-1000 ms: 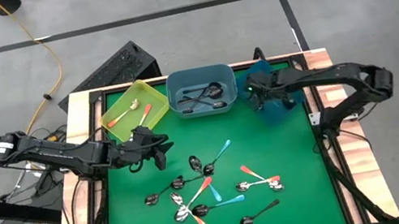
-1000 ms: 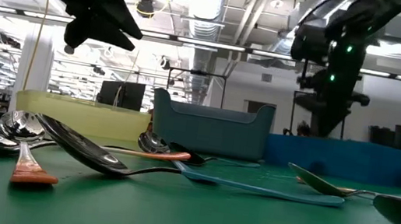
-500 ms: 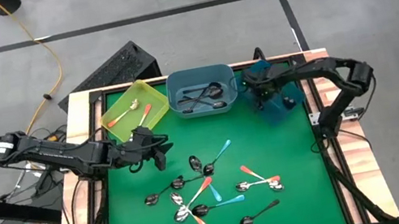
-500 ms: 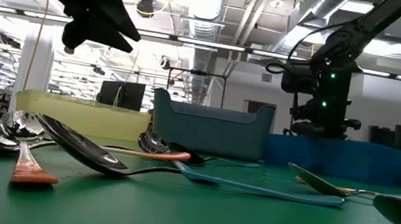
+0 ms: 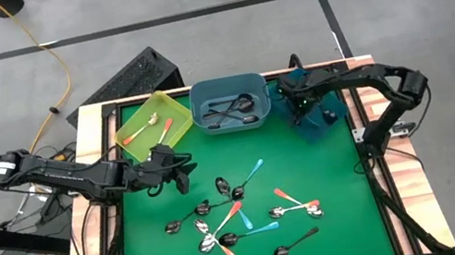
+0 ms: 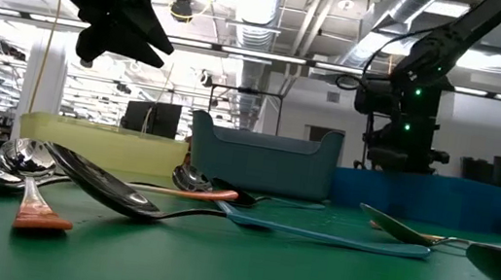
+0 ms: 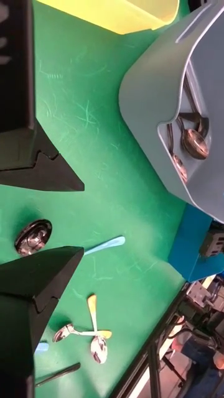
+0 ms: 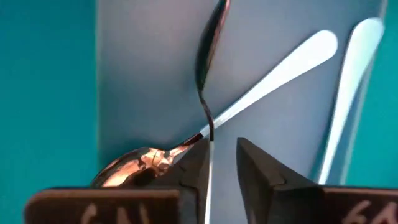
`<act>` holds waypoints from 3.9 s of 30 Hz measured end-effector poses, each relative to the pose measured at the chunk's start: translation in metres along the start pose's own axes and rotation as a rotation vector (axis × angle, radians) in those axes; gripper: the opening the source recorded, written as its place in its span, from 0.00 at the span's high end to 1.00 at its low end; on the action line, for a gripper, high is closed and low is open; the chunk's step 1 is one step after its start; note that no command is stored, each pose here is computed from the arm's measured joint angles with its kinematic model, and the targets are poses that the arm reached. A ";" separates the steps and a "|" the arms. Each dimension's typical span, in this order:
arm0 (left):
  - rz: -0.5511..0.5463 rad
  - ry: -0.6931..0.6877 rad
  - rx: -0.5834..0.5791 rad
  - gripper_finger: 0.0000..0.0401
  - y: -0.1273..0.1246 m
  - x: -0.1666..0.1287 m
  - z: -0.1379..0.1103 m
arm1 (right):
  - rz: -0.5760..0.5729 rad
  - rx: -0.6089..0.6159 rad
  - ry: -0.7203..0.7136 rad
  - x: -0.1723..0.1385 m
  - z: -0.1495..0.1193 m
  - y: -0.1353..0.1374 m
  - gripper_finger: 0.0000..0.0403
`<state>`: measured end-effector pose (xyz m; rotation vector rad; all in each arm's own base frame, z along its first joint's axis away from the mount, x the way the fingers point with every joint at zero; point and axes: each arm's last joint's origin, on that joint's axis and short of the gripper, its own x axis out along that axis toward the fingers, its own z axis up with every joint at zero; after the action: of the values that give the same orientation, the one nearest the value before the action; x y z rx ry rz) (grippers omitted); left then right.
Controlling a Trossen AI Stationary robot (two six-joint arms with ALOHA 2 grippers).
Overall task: Sort silverware by color (type)
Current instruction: Put the blue spoon into the blue bin, then put the orange spoon into the yellow bin
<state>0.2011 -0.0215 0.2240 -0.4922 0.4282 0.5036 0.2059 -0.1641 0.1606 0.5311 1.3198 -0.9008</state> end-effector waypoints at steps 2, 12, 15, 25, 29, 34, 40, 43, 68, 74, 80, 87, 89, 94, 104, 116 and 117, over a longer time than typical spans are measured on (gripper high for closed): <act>-0.001 0.001 0.000 0.66 0.000 0.000 0.000 | 0.005 -0.006 -0.018 -0.006 0.000 -0.001 0.73; -0.046 0.037 0.016 0.66 -0.001 0.000 -0.001 | 0.146 0.022 -0.231 -0.072 -0.017 -0.014 0.66; -0.132 0.105 0.065 0.66 -0.004 0.000 -0.003 | 0.277 0.029 -0.312 -0.096 -0.028 -0.011 0.66; -0.421 0.332 0.221 0.66 -0.022 -0.015 -0.024 | 0.560 -0.071 -0.452 -0.152 -0.075 0.013 0.66; -0.409 0.450 0.259 0.66 -0.024 -0.026 -0.042 | 0.618 -0.105 -0.436 -0.159 -0.088 0.026 0.66; -0.421 0.462 0.292 0.66 -0.033 -0.040 -0.056 | 0.609 -0.176 -0.418 -0.159 -0.098 0.045 0.66; -0.461 0.396 0.483 0.66 -0.046 -0.048 -0.073 | 0.585 -0.251 -0.397 -0.152 -0.101 0.070 0.66; -0.487 0.300 0.581 0.66 -0.057 -0.045 -0.078 | 0.571 -0.283 -0.367 -0.145 -0.102 0.081 0.66; -0.789 0.347 0.903 0.66 -0.070 0.035 -0.104 | 0.561 -0.355 -0.239 -0.125 -0.122 0.127 0.66; -0.769 0.405 1.004 0.66 -0.064 0.050 -0.123 | 0.572 -0.345 -0.228 -0.126 -0.126 0.130 0.66; -0.735 0.430 1.011 0.66 -0.059 0.062 -0.131 | 0.581 -0.333 -0.217 -0.127 -0.130 0.132 0.66; -0.726 0.464 0.954 0.66 -0.056 0.069 -0.131 | 0.585 -0.335 -0.214 -0.128 -0.133 0.133 0.66; -0.724 0.466 0.955 0.66 -0.056 0.069 -0.131 | 0.583 -0.334 -0.215 -0.127 -0.133 0.133 0.66; -0.709 0.481 0.938 0.71 -0.054 0.069 -0.131 | 0.583 -0.335 -0.217 -0.127 -0.133 0.133 0.66; -0.677 0.498 0.887 0.98 -0.053 0.070 -0.131 | 0.566 -0.328 -0.236 -0.127 -0.132 0.132 0.66; -0.618 0.553 0.726 1.00 -0.053 0.066 -0.128 | 0.597 -0.318 -0.268 -0.130 -0.130 0.135 0.66; -0.610 0.552 0.715 1.00 -0.053 0.065 -0.127 | 0.611 -0.317 -0.283 -0.131 -0.129 0.137 0.66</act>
<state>0.2479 -0.1075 0.1082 -0.0364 0.9010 -0.3957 0.2404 0.0478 0.2397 0.4948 0.9328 -0.2411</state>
